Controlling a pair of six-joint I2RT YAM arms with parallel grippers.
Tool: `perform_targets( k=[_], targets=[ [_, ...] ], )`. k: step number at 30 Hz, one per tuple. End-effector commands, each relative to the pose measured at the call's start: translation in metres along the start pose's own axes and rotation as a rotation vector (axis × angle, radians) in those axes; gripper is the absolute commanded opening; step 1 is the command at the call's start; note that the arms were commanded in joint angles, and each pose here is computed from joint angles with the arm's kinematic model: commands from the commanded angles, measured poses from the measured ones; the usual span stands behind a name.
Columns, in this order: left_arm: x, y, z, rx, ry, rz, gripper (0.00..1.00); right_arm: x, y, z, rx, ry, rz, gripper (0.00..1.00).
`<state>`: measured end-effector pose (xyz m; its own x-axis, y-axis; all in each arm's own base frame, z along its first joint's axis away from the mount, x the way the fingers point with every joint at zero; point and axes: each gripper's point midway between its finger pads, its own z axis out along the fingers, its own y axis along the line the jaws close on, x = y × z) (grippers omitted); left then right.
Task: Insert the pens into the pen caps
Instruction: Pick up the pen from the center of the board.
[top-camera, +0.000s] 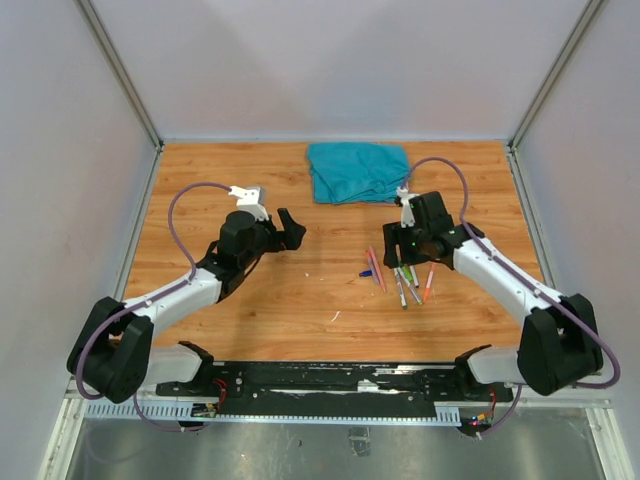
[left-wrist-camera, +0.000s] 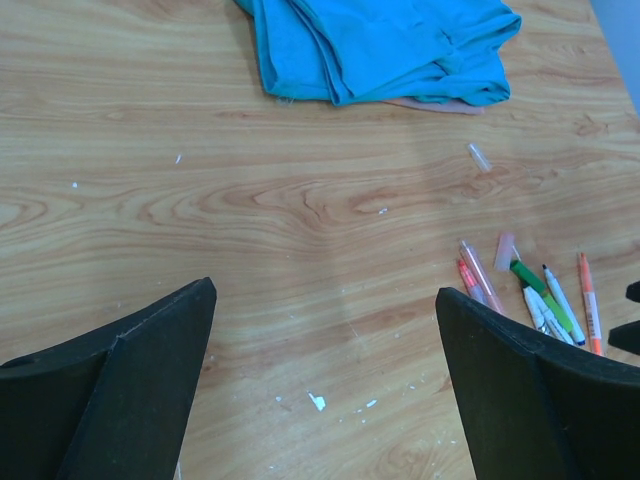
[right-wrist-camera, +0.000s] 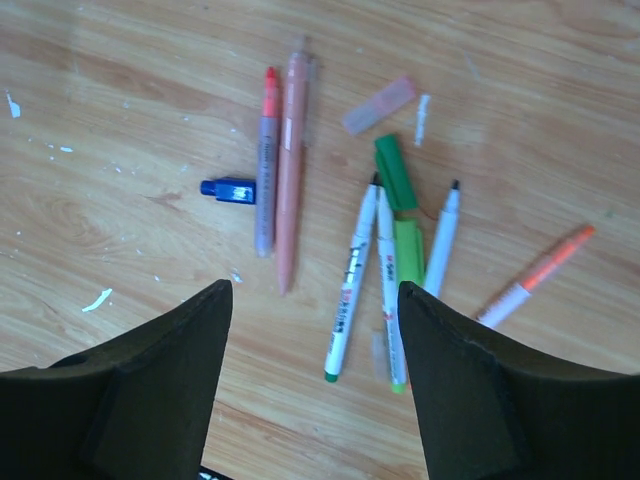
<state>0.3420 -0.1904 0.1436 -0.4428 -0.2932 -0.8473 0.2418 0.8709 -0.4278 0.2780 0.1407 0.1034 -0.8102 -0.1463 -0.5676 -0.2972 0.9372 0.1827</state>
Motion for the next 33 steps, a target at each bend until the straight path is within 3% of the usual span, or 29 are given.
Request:
perform_targets(
  k=[1, 13, 33],
  targets=[
    [-0.005, -0.008, 0.003, 0.038, -0.035, 0.029, 0.96, -0.008, 0.023, 0.011, -0.05, 0.034, -0.084, 0.66],
    [0.0, -0.006, 0.005, 0.029, -0.023, 0.048, 0.91, 0.002, 0.028, 0.045, -0.047, 0.078, -0.097, 0.62],
    [0.007, -0.004, 0.01, 0.022, 0.008, 0.047, 0.91, 0.009, 0.012, 0.059, 0.074, 0.141, -0.09, 0.55]
  ],
)
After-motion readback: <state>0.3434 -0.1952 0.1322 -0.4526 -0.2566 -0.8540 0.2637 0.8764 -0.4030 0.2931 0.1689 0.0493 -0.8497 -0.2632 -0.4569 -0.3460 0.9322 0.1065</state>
